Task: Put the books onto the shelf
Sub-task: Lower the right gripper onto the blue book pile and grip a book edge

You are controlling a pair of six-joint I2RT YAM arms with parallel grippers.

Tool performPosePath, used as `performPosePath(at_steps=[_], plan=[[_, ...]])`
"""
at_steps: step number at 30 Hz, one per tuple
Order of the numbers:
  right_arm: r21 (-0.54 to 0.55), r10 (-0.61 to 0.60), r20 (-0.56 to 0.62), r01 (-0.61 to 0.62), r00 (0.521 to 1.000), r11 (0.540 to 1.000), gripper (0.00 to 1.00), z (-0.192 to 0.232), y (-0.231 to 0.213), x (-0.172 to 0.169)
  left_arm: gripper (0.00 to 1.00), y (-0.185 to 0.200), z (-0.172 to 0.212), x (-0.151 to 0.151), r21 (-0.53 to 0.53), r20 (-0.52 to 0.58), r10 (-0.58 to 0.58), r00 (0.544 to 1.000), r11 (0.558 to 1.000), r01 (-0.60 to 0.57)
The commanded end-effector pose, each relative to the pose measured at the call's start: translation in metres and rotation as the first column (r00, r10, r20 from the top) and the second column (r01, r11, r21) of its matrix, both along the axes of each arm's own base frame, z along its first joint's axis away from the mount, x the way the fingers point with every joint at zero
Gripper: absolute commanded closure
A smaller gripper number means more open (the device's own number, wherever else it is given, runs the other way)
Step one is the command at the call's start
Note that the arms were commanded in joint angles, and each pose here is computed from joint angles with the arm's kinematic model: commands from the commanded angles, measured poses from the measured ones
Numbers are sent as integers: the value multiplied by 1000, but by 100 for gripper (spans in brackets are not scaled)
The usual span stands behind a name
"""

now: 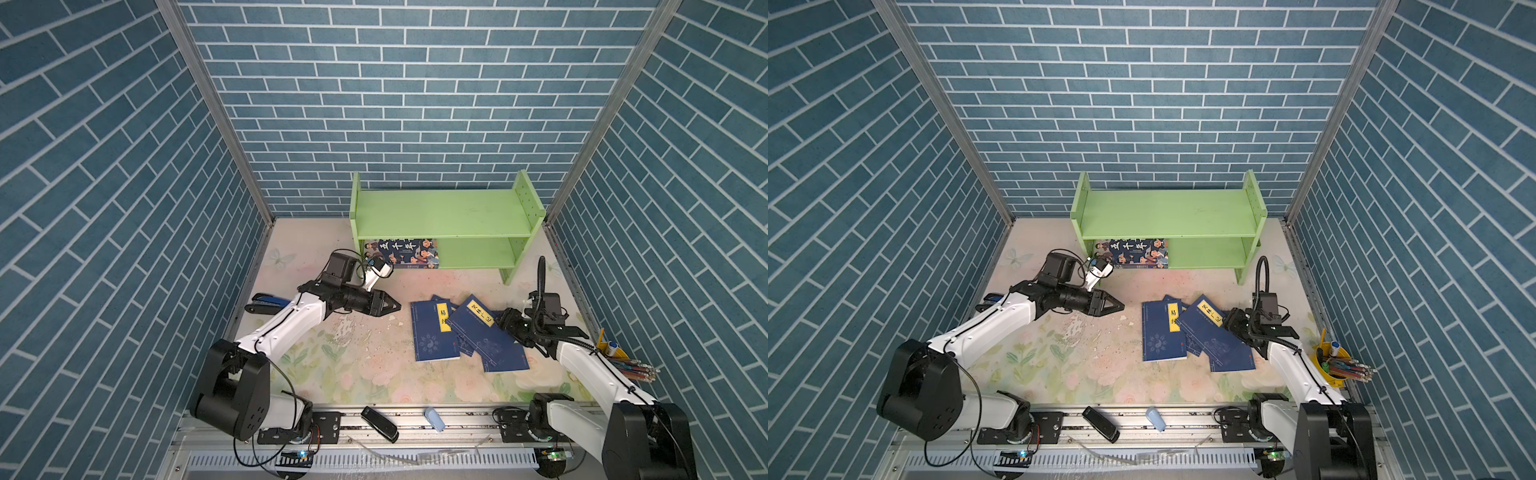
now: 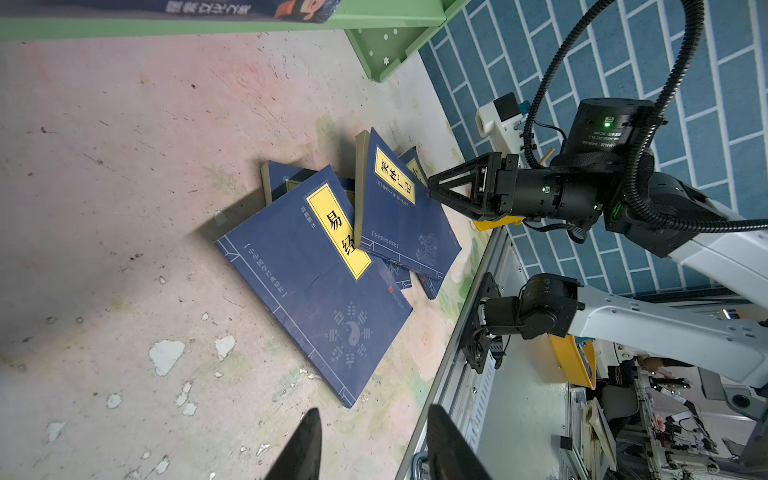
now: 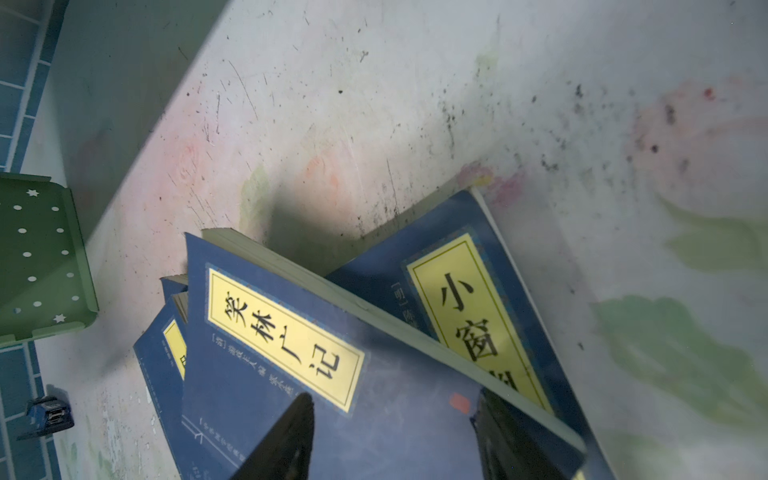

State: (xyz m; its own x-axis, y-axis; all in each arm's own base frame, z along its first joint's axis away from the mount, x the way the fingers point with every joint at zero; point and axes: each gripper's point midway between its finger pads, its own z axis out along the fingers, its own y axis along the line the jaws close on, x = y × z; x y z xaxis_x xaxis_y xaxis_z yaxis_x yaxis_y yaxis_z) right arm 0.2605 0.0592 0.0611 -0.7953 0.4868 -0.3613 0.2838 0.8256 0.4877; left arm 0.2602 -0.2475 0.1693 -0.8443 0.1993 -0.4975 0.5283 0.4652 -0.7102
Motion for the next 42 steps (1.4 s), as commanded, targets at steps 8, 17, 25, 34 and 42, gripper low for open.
performPosePath(at_steps=[8,17,25,34,42], plan=[[-88,-5,19,7,1000,996,37,3,-14,10,55,-5,-8,-4,-25,-10,-8,1000,1000,8],[45,111,-41,-109,993,993,40,-5,14,5,55,-4,-12,-6,-25,-15,-7,1000,1000,6],[197,205,-73,-187,976,962,44,0,41,-17,55,-6,-13,-3,-21,-23,-5,1000,1000,5],[286,289,-57,-261,956,922,45,8,74,-35,55,-12,-28,-7,15,-29,-43,999,999,44],[94,130,-26,-127,991,987,43,-6,39,-37,56,-23,-50,-14,12,-74,-19,997,1000,20]])
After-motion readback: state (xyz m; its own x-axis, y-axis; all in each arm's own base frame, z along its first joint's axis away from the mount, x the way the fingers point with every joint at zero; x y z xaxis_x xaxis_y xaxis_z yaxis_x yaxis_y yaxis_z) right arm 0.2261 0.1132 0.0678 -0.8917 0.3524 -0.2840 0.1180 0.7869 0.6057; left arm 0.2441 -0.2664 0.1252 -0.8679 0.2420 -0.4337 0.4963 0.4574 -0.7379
